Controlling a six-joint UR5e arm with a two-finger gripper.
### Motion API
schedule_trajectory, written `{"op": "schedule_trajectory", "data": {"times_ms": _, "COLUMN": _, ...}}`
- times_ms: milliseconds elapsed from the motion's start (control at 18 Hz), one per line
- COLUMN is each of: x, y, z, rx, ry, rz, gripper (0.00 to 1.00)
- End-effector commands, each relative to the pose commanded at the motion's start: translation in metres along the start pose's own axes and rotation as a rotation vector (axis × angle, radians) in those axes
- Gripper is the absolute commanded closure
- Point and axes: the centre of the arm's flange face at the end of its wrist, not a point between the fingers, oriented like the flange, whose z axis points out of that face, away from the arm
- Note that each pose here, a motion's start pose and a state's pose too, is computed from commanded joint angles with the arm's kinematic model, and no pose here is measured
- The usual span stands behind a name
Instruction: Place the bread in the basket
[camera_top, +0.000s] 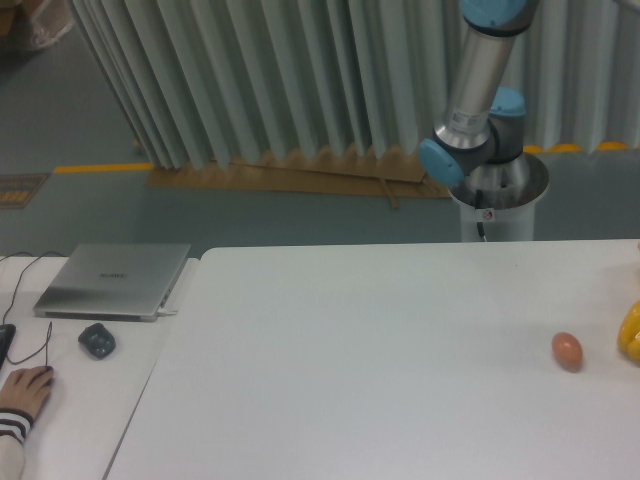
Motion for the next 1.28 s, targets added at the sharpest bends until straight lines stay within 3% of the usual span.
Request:
{"op": "schedule_trajectory", "data": {"times_ms": 333, "x": -0.010, "y": -0.066, "z": -0.015, "rx": 0.043, "ry": -0.032, "rz": -0.038, "gripper": 0.00}}
{"op": "schedule_trajectory", "data": {"times_ms": 556, "x": -0.013, "y": -0.101, "z": -0.020, "rx": 0.042, "ry": -0.030, "rz": 0.002, "gripper": 0.00}}
{"op": "schedule_trajectory", "data": {"times_ms": 722, "x": -0.012, "y": -0.121, "z": -0.022, "rx": 0.048, "ry": -0.012, "rz": 0.024, "gripper": 0.00}}
{"op": "schedule_trajectory", "data": {"times_ms": 833, "x": -0.009, "y": -0.132, "z": -0.024, "rx": 0.055, "ry": 0.005, "rz": -0.042, "gripper": 0.00}}
{"op": "schedule_trajectory", "data": {"times_ms": 1278, "x": 0.009, "y": -0.164, "z": -0.039, "rx": 0.031, "ry": 0.001, "rz": 0.002, "gripper": 0.00}}
